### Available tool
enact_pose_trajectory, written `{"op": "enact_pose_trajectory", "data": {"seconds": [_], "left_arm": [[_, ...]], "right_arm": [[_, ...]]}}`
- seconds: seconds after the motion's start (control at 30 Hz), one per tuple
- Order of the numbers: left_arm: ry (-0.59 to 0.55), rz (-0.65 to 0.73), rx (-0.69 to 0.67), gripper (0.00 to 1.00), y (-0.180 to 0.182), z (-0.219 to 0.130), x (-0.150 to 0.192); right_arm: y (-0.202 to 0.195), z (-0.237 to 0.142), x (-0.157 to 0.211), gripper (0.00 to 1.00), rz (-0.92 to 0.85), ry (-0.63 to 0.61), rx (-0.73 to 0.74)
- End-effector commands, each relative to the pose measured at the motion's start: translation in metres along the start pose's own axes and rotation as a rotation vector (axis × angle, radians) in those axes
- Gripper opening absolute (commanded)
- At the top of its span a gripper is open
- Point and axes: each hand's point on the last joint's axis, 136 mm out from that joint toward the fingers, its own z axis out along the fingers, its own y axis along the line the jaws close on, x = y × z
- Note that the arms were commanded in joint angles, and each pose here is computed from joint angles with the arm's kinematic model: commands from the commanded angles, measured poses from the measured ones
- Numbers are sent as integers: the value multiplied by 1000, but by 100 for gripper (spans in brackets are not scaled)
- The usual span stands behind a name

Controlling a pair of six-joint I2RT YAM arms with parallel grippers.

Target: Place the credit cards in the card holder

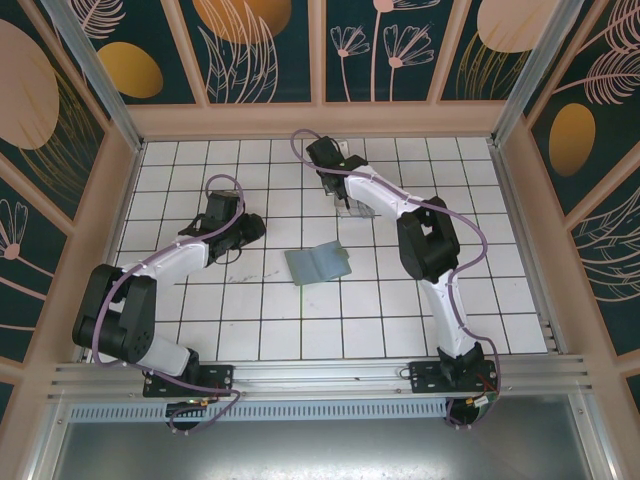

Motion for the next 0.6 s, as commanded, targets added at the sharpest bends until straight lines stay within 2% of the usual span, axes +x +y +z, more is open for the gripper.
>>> {"op": "enact_pose_trajectory", "data": {"seconds": [0.0,0.1,0.27,0.4,0.57], "left_arm": [[-3,10,36,33,-5,1,-2],[12,8,108,33,-20,-4,-1],[34,23,231,34,-43,-18,3],[106,20,320,35,-52,-21,21],[215,-15,343,34,-48,-20,54]], "right_arm": [[-14,-37,-29,0,56,-54,-47],[-9,-60,-42,0,100,-96,-174],[-15,-84,-52,0,118,-135,-281],[-18,-97,-46,0,124,-160,-369],[6,-136,-17,0,158,-98,-641]]}}
